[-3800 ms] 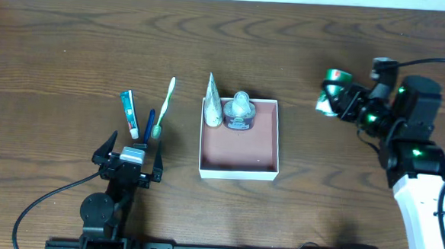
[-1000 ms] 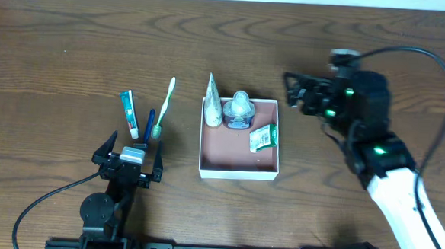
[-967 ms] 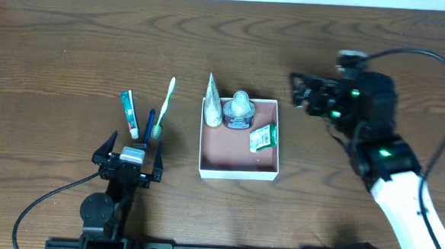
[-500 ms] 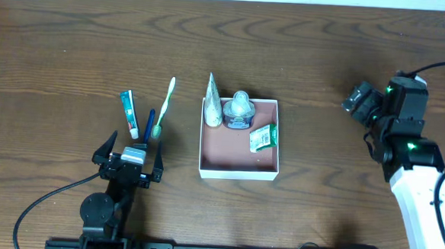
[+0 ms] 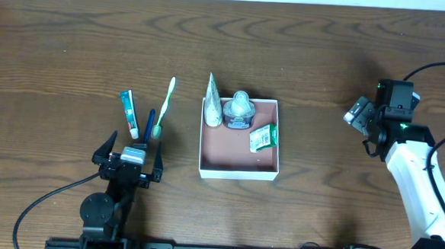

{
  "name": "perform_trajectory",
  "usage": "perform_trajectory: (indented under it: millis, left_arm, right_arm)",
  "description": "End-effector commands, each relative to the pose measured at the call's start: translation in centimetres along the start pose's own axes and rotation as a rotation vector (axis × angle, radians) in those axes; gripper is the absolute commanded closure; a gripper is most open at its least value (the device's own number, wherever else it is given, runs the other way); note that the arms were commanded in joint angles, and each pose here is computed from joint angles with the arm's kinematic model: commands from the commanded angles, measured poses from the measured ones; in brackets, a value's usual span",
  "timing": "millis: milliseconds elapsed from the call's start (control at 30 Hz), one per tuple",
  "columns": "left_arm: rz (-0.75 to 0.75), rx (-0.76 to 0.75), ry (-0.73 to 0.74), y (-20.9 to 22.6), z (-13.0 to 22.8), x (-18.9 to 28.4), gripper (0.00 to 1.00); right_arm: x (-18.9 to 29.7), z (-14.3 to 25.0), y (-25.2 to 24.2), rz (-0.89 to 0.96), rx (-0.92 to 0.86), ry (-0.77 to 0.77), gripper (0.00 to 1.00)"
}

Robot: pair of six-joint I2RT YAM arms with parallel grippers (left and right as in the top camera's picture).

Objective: Pack container
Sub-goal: 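Reach left gripper to the teal toothpaste tube and grasp it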

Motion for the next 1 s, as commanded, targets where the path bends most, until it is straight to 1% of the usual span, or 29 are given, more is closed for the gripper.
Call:
perform_trajectory:
  millis: [0, 100, 233, 400, 500, 567, 633, 667, 867, 933, 967]
  left_arm:
    - [0.015, 0.108, -0.016, 0.3, -1.8, 0.5, 0.02]
    - [0.027, 0.155, 0.032, 0.8, -3.9, 1.1, 0.02]
    - [0.059, 0.202, 0.186, 1.7, -6.8, 0.6, 0.02]
    - [0.232, 0.266, 0.423, 2.0, -11.3, -2.8, 0.02]
    - [0.266, 0.296, 0.571, 3.0, -13.5, -5.6, 0.02]
    - [0.278, 0.323, 0.655, 3.4, -14.4, -7.1, 0.02]
    - [0.290, 0.334, 0.724, 3.6, -14.3, -8.2, 0.02]
    - [0.292, 0.338, 0.763, 3.6, -13.9, -8.7, 0.02]
    - [0.308, 0.357, 0.882, 3.0, -10.6, -11.4, 0.02]
    - [0.285, 0.347, 0.923, 3.2, -9.5, -11.9, 0.02]
    - [0.247, 0.328, 0.949, 3.5, -8.8, -12.2, 0.02]
  right_arm:
    - [-0.1, -0.4, -0.4, 0.027, -0.023, -0.014, 0.01]
    - [-0.1, -0.4, -0.4, 0.027, -0.024, -0.016, 0.01]
    - [-0.1, -0.4, -0.4, 0.027, -0.024, -0.015, 0.01]
    - [-0.1, -0.4, -0.4, 0.027, -0.024, -0.016, 0.01]
    - [-0.1, -0.4, -0.4, 0.026, -0.024, -0.015, 0.01]
    - [-0.1, -0.4, -0.4, 0.026, -0.024, -0.015, 0.01]
    - [-0.1, -0.4, -0.4, 0.027, -0.024, -0.016, 0.01]
    - [-0.1, -0.4, -0.4, 0.027, -0.024, -0.016, 0.01]
    - [-0.1, -0.4, -0.4, 0.027, -0.024, -0.016, 0.01]
    - [-0.1, -0.4, -0.4, 0.027, -0.024, -0.016, 0.01]
    - [-0.1, -0.4, -0.4, 0.027, -0.024, -0.016, 0.01]
Point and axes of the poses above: each gripper's point midway between its finger pads, its own x axis back along the fingers, its own y axis along the line the jaws close on, z = x × y, the point moved 5 cm from there along x, back along the fingers, and after that the axes turned 5 degrees about -x, right-handed, at the moved point
